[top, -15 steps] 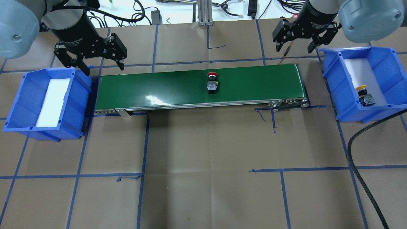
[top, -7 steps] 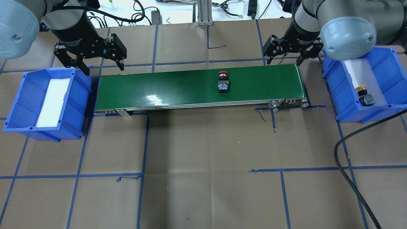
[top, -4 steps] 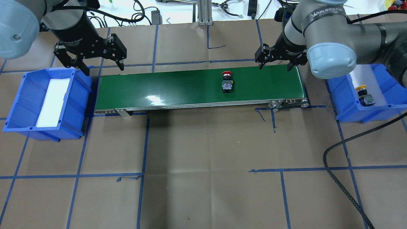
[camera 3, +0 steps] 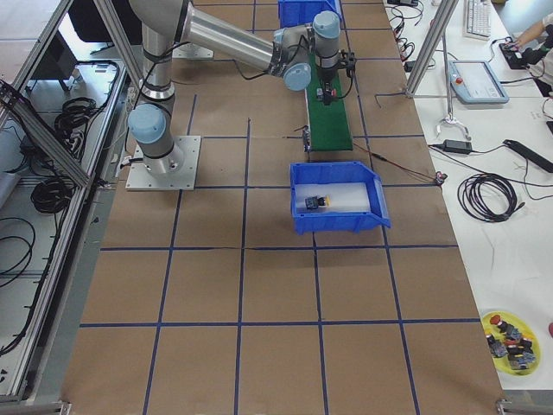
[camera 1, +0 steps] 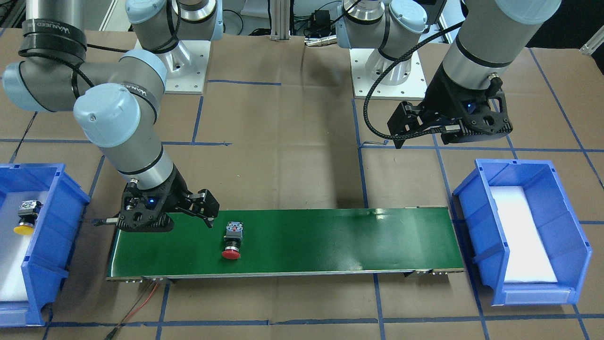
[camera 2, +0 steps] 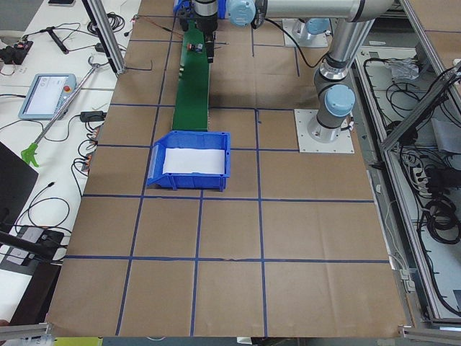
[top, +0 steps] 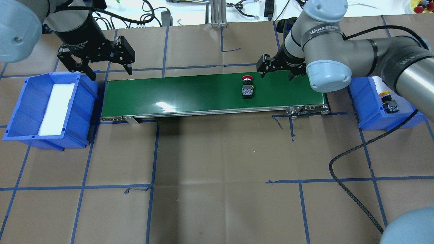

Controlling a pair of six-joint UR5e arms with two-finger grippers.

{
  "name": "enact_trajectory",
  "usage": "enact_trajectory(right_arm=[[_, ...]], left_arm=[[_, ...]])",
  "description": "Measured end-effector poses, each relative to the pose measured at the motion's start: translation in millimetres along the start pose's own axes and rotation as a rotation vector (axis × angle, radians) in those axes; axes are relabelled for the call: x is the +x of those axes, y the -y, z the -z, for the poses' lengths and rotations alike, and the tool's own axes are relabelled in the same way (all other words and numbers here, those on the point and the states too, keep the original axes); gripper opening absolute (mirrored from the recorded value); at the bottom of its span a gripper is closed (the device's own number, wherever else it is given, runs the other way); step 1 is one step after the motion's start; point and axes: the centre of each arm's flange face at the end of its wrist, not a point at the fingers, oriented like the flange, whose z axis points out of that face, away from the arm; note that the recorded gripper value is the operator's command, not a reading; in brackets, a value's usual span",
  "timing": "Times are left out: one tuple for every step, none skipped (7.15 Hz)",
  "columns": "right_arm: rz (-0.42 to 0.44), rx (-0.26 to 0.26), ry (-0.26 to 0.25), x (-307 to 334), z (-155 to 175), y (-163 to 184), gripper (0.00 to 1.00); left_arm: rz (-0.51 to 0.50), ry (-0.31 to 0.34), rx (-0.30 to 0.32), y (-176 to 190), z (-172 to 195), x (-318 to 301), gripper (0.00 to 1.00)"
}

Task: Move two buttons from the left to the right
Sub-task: 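Lower the right gripper over the red push-button on the belt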

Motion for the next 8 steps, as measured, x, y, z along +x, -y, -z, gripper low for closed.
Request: enact_trajectory(right_arm=[[0.002, -0.001, 0.002, -6.4, -7.7, 6.7, 1.00], [-0.016, -0.008, 0.002, -8.7, -15.0, 10.8, 1.00], [-0.040, -0.013, 0.001, -9.5, -20.3, 12.5, 0.99], [-0.055, -0.017, -0.001, -9.3, -23.7, 13.3, 0.99], [-0.062, -0.023, -0.002, -9.0, -27.9, 13.5, 0.99], [-0.064, -0.031, -0.004, -9.1, -33.3, 13.5, 0.99], [-0.064, -0.041, -0.006, -8.9, -39.8, 13.1, 0.99], [-0.064, -0.051, -0.012, -8.0, -45.5, 11.9, 0.99]], left_arm=[[0.000, 0.001, 0.000, 0.0, 0.0, 0.0, 1.00], [0.000, 0.001, 0.000, 0.0, 0.0, -0.1, 1.00], [0.000, 0.001, 0.000, 0.0, 0.0, -0.1, 1.00], [0.000, 0.001, 0.000, 0.0, 0.0, -0.1, 1.00], [0.000, 0.001, 0.000, 0.1, -0.1, 0.0, 1.00], [0.001, 0.000, -0.001, 0.3, -0.5, 0.0, 1.00], [0.001, 0.000, -0.001, 0.3, -0.5, 0.1, 1.00], [0.001, 0.000, -0.001, 0.2, -0.7, 0.1, 1.00]])
